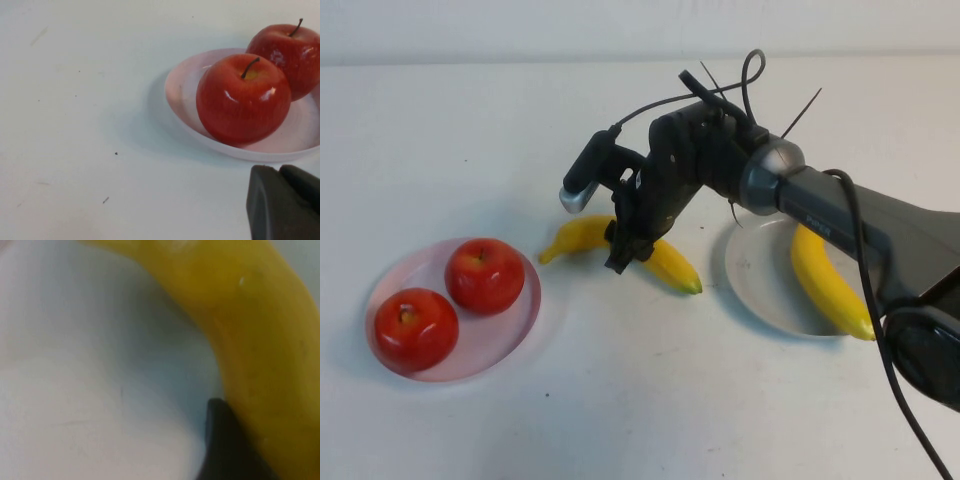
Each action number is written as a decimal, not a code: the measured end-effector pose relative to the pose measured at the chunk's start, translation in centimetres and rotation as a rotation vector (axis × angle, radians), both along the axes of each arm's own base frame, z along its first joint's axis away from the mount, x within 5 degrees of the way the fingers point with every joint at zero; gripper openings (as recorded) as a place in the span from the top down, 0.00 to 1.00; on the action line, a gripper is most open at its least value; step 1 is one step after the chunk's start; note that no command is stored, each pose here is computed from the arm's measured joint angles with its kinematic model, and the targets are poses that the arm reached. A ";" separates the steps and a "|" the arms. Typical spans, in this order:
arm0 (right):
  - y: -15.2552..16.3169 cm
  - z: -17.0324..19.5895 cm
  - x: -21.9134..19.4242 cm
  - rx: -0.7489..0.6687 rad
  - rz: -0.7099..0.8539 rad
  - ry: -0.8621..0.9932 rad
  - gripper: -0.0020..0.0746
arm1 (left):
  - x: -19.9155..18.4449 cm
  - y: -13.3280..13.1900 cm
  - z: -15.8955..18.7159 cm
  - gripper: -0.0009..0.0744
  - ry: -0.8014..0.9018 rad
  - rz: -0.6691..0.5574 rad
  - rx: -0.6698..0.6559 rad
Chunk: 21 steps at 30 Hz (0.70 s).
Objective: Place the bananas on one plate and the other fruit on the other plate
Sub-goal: Put another type of fruit in the right plate
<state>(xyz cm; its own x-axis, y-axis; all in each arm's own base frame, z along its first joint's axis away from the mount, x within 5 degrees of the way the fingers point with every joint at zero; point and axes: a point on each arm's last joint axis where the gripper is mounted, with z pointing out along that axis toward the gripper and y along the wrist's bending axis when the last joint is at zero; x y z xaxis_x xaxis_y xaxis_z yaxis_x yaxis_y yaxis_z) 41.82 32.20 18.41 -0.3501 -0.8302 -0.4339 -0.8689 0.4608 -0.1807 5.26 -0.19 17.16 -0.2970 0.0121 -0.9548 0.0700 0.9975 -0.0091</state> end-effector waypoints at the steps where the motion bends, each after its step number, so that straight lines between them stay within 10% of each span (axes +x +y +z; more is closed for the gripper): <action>1: 0.0 0.0 0.0 -0.001 -0.001 0.003 0.58 | 0.0 0.0 0.0 0.99 0.000 0.000 0.000; 15: -4.8 10.7 -4.1 0.057 -0.464 0.089 0.58 | 0.0 0.0 0.0 0.99 0.000 0.000 0.000; 21: -8.5 9.7 -5.9 0.059 -0.745 0.191 0.58 | 0.0 0.0 0.0 0.99 0.000 0.000 0.000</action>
